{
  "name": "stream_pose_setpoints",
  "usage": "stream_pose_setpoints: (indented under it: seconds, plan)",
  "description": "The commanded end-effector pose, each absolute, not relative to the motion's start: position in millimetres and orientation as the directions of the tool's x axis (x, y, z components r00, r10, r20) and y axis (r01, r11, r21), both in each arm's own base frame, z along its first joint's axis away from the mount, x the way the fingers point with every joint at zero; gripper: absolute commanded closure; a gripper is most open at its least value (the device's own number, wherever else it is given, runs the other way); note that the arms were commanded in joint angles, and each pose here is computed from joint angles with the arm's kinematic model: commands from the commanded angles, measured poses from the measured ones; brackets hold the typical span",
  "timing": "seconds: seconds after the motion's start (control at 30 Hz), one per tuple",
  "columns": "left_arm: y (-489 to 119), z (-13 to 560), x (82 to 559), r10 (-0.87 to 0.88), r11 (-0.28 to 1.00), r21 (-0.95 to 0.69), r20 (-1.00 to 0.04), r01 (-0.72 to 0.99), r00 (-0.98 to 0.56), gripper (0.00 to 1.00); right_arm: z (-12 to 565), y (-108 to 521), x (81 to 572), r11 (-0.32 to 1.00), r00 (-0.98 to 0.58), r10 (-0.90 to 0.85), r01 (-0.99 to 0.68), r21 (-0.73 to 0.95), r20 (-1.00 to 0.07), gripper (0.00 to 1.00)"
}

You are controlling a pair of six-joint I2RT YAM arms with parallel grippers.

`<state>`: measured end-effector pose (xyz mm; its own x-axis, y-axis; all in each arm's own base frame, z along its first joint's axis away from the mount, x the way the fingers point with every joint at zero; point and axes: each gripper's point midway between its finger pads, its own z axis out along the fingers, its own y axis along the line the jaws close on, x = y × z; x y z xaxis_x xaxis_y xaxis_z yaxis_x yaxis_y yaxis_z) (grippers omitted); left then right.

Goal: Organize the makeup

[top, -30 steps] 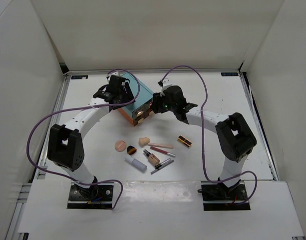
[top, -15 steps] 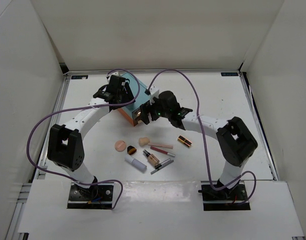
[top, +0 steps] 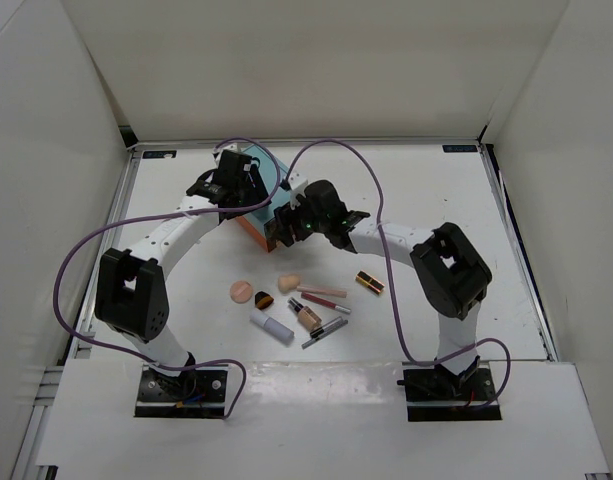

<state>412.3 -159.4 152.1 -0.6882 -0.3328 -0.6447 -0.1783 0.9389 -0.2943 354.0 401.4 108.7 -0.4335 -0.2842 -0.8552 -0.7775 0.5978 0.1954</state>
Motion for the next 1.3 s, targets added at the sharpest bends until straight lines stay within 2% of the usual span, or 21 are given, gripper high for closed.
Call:
stream_pose_setpoints:
  seconds: [0.0,0.03,0.1,0.2,0.47,0.97,1.1,1.17,1.2,1.27]
  plan:
    - [-156.8,137.7,397.8,-0.288,0.955,-0.238,-0.603,-0.177,-0.744,0.24,145.7,421.1,368.4,0.575,-0.358,-0.208,-0.797,0.182,-0.91,0.31]
    - [-156.4,137.9,397.6,-0.286,0.956,-0.235,-0.603,-0.177,-0.744,0.24,146.0,421.4,368.4,0.574,-0.356,-0.206,-0.799,0.183,-0.911,0.4]
    - [-155.6,137.4,398.0,-0.287,0.956,-0.233,-0.602,-0.18,-0.745,0.24,148.7,423.0,366.6,0.575,-0.354,-0.198,-0.797,0.184,-0.914,0.43]
    - [-155.1,137.1,396.0,-0.284,0.957,-0.229,-0.599,-0.181,-0.748,0.25,157.4,423.6,363.5,0.568,-0.347,-0.189,-0.802,0.186,-0.919,0.36]
    - [-156.2,138.2,397.4,-0.288,0.955,-0.233,-0.604,-0.181,-0.743,0.25,164.7,424.7,347.6,0.545,-0.353,-0.21,-0.817,0.191,-0.912,0.27]
    - [-155.6,138.0,396.6,-0.293,0.954,-0.238,-0.604,-0.183,-0.741,0.24,179.9,428.4,347.7,0.573,-0.348,-0.202,-0.8,0.178,-0.915,0.28]
    - [-157.3,138.8,397.5,-0.298,0.952,-0.248,-0.604,-0.182,-0.739,0.25,177.1,429.5,352.0,0.604,-0.352,-0.197,-0.779,0.169,-0.915,0.38]
    - [-156.8,138.4,397.0,-0.299,0.952,-0.246,-0.602,-0.184,-0.74,0.25,178.5,423.7,358.8,0.641,-0.356,-0.18,-0.749,0.164,-0.917,0.48]
    - [-157.1,138.2,397.1,-0.298,0.952,-0.247,-0.603,-0.182,-0.74,0.25,175.7,422.0,359.1,0.65,-0.363,-0.18,-0.741,0.167,-0.914,0.57]
    - [-157.0,136.4,396.9,-0.297,0.952,-0.245,-0.6,-0.183,-0.743,0.25,179.6,416.6,360.7,0.665,-0.357,-0.17,-0.73,0.16,-0.919,0.61]
